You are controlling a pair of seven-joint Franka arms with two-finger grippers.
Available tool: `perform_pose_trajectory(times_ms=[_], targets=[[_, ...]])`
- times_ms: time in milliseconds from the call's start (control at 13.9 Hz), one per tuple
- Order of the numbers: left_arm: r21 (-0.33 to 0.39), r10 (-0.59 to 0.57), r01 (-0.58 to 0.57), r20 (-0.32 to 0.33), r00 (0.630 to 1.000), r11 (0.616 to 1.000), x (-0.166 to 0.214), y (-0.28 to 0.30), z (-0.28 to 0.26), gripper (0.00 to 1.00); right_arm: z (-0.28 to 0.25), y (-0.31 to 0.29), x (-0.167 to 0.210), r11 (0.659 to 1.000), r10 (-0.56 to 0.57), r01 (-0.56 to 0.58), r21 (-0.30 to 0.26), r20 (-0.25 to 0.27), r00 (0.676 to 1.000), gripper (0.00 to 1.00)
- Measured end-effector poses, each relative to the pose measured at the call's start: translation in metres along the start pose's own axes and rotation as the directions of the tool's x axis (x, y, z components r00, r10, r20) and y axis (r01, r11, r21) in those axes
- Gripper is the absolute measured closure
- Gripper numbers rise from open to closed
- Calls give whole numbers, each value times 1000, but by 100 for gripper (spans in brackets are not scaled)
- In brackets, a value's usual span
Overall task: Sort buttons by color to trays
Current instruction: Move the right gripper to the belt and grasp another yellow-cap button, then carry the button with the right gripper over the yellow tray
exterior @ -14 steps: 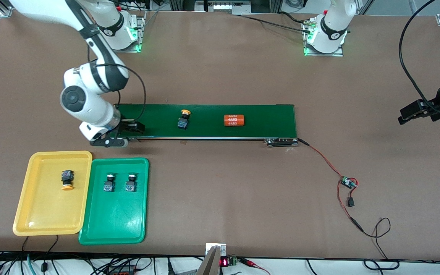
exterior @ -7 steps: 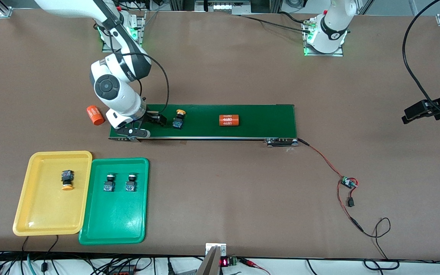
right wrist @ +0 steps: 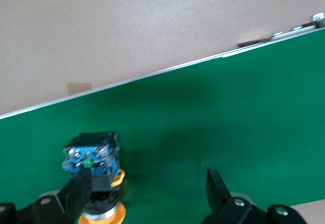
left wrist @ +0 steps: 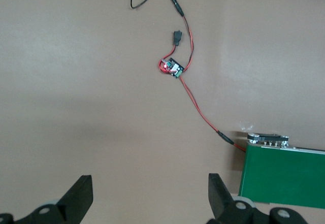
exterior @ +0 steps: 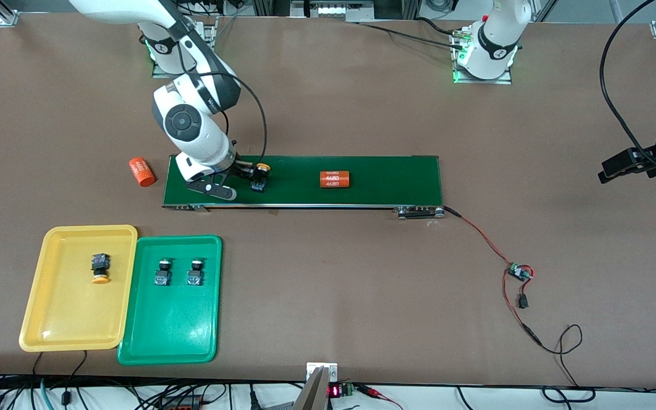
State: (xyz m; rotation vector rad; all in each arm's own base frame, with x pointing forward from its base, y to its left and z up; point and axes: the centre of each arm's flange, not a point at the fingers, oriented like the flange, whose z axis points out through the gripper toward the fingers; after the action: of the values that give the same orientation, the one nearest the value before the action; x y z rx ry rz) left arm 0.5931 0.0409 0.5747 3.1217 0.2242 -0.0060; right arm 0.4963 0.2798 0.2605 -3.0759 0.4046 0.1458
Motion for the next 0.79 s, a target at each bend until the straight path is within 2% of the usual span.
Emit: perform_pose_trajectory(times_ms=[433,721,793], targets=[[-1,16,-16,1,1000,1000,-2,9,-2,0,5,-1,-2,990,-141,141,-4,9,990,0],[-2,36,-36,-5,999,999,-6,20,-7,0,15,0,-2,986,-169,169,-7,27,985,2],[-2,40,-40,-5,999,999,-6,22,-7,0,17,1,-1,985,-171,171,-8,29,985,10]])
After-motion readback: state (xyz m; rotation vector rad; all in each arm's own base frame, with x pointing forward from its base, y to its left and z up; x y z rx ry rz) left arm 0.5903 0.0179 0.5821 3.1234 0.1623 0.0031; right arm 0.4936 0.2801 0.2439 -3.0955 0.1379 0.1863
